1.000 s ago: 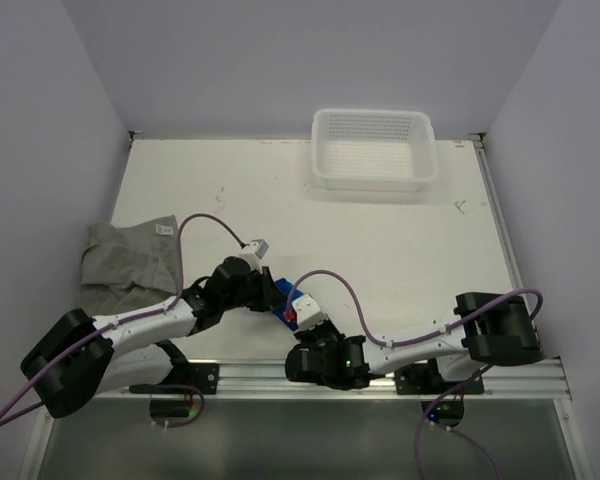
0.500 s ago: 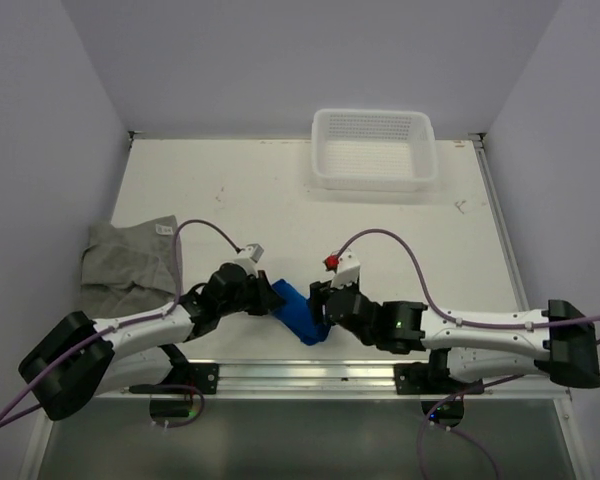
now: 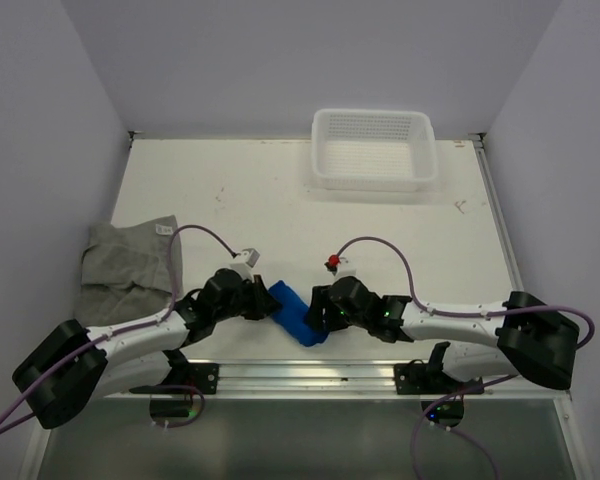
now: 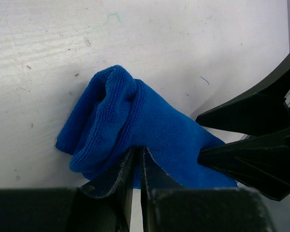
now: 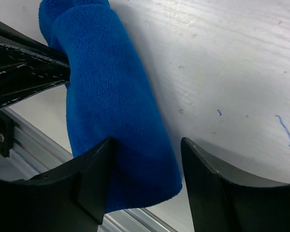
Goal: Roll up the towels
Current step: Roll the towel, then place the rolled towel into the container
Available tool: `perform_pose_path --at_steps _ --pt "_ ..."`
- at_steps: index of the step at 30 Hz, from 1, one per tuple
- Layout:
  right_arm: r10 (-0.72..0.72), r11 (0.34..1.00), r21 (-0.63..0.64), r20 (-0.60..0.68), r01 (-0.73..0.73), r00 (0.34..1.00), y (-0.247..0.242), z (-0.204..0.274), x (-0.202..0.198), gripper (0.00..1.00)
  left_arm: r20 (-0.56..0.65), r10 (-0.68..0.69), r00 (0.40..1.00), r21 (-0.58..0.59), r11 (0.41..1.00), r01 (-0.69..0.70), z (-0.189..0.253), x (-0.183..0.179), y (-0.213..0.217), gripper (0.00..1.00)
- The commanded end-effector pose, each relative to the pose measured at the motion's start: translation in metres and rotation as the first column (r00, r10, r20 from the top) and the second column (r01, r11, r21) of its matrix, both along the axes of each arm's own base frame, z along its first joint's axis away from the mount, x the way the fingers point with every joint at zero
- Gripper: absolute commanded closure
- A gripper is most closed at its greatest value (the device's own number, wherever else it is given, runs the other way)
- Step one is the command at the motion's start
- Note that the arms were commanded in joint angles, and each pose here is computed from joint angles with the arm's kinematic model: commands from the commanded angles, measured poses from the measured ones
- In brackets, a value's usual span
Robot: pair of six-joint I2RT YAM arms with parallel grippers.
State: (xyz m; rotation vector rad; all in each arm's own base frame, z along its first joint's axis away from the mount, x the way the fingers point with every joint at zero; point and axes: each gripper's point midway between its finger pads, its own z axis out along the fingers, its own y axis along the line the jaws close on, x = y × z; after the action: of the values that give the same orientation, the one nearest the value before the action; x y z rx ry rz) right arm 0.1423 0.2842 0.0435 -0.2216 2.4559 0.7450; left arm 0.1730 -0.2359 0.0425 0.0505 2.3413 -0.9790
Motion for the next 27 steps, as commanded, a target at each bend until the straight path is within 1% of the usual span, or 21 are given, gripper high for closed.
perform_pose_path --at_steps 1,2,3,5,7,8,11,15,18,21,22,23,25,27 --pt "0.045 0.993 0.112 -0.068 -0.037 0.997 0.019 0.000 -0.013 0.41 -0.087 0.040 0.995 0.129 0.991 -0.029 -0.038 -0.018 0.028 0.87" --pt "0.042 0.993 0.110 -0.072 -0.034 0.997 0.019 -0.001 -0.014 0.47 -0.089 0.042 0.995 0.133 0.991 -0.030 -0.039 -0.019 0.029 0.87" --pt "0.041 0.993 0.111 -0.074 -0.032 0.996 0.019 -0.001 -0.014 0.51 -0.088 0.044 0.995 0.135 0.990 -0.032 -0.039 -0.019 0.030 0.87" --pt "0.049 0.992 0.117 -0.070 -0.041 0.996 0.019 -0.001 -0.015 0.54 -0.087 0.045 0.995 0.137 0.990 -0.032 -0.039 -0.020 0.031 0.87" --pt "0.062 0.992 0.109 -0.047 -0.056 0.997 0.018 0.001 -0.013 0.54 -0.089 0.047 0.995 0.142 0.989 -0.034 -0.040 -0.021 0.033 0.87" --pt "0.067 0.994 0.095 -0.042 -0.062 0.997 0.018 0.002 -0.012 0.49 -0.090 0.049 0.995 0.145 0.989 -0.035 -0.041 -0.021 0.033 0.87" --pt "0.075 0.995 0.068 0.000 -0.075 0.997 0.018 0.011 -0.006 0.38 -0.097 0.047 0.994 0.149 0.988 -0.032 -0.043 -0.023 0.034 0.87" --pt "0.053 0.998 0.034 0.048 -0.055 0.997 0.013 0.026 0.004 0.31 -0.103 0.050 0.993 0.150 0.988 -0.034 -0.045 -0.025 0.036 0.87" --pt "0.048 0.998 0.040 0.080 -0.052 0.996 0.018 0.041 0.013 0.27 -0.105 0.051 0.993 0.148 0.988 -0.035 -0.047 -0.027 0.038 0.87" --pt "0.070 0.994 0.082 0.081 -0.077 0.994 0.033 0.055 0.019 0.23 -0.106 0.051 0.993 0.144 0.989 -0.036 -0.047 -0.029 0.039 0.87" --pt "0.078 0.993 0.080 0.072 -0.084 0.994 0.038 0.053 0.021 0.22 -0.110 0.051 0.993 0.144 0.989 -0.035 -0.049 -0.030 0.039 0.87" --pt "0.095 0.991 0.083 0.077 -0.101 0.993 0.042 0.053 0.023 0.13 -0.106 0.051 0.993 0.142 0.989 -0.035 -0.048 -0.030 0.039 0.87" --pt "0.116 0.991 0.066 0.055 -0.120 0.992 0.049 0.047 0.024 0.10 -0.108 0.052 0.993 0.142 0.989 -0.037 -0.049 -0.031 0.040 0.87" --pt "0.133 0.990 0.049 0.043 -0.135 0.990 0.052 0.040 0.025 0.09 -0.113 0.051 0.992 0.139 0.990 -0.035 -0.050 -0.033 0.041 0.87"
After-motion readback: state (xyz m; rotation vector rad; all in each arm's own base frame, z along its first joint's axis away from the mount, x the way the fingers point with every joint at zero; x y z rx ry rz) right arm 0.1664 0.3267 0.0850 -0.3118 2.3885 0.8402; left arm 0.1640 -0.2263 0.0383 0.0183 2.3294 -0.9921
